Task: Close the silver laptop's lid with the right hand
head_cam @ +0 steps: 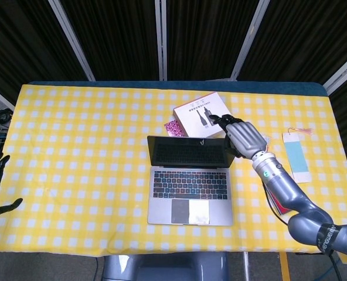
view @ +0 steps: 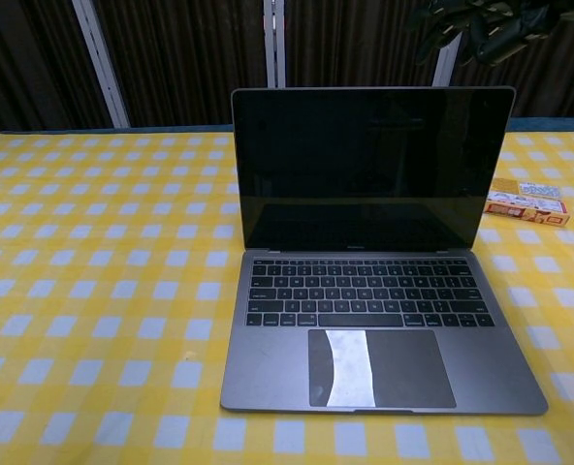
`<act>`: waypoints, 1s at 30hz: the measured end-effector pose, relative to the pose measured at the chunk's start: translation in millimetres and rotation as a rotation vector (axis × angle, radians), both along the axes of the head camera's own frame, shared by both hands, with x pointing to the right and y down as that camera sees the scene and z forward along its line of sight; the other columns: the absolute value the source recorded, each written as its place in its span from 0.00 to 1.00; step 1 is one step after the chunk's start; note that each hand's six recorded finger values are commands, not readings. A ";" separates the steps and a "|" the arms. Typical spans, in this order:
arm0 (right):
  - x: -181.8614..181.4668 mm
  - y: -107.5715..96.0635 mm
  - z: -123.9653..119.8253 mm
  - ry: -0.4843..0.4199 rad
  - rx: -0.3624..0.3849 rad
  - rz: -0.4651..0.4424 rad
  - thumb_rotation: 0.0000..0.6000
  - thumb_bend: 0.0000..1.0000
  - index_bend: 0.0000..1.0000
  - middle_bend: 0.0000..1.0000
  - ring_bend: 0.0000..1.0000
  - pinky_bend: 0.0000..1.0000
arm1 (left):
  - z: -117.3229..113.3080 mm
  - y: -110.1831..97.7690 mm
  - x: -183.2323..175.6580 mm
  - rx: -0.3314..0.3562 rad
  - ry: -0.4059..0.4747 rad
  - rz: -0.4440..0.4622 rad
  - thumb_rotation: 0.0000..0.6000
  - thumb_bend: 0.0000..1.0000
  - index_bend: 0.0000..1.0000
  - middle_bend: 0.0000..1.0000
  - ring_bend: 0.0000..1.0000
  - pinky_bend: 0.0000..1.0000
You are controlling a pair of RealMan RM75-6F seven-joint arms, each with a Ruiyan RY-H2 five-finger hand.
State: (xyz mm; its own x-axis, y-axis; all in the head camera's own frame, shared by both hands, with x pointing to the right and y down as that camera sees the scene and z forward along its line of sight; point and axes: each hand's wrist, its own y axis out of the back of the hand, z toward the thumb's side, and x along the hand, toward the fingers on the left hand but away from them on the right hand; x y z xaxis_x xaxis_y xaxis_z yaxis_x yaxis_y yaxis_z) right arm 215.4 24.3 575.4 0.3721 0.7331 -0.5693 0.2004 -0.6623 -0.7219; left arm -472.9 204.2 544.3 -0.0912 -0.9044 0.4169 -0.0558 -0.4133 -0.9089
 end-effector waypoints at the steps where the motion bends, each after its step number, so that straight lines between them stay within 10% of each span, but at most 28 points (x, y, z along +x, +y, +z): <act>1: -1.7 0.0 2.2 0.002 -0.006 0.003 1.00 1.00 0.13 0.21 0.13 0.22 | 0.2 0.0 0.2 -0.001 0.000 0.000 1.00 0.00 0.00 0.00 0.00 0.00; 30: -30.9 32.8 3.1 0.006 -0.117 -0.092 1.00 1.00 0.27 0.36 0.28 0.32 | 1.5 0.2 -0.1 -0.003 -0.004 -0.003 1.00 0.00 0.00 0.00 0.00 0.00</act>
State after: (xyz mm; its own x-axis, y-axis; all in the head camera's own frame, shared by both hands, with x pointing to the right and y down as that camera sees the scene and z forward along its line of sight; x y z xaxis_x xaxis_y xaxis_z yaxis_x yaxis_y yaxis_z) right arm 184.5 57.2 578.5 0.4305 0.6244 -0.6517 0.1311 -0.7577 -0.6393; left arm -473.0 204.4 545.8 -0.0953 -0.9028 0.4193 -0.0529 -0.4160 -0.9078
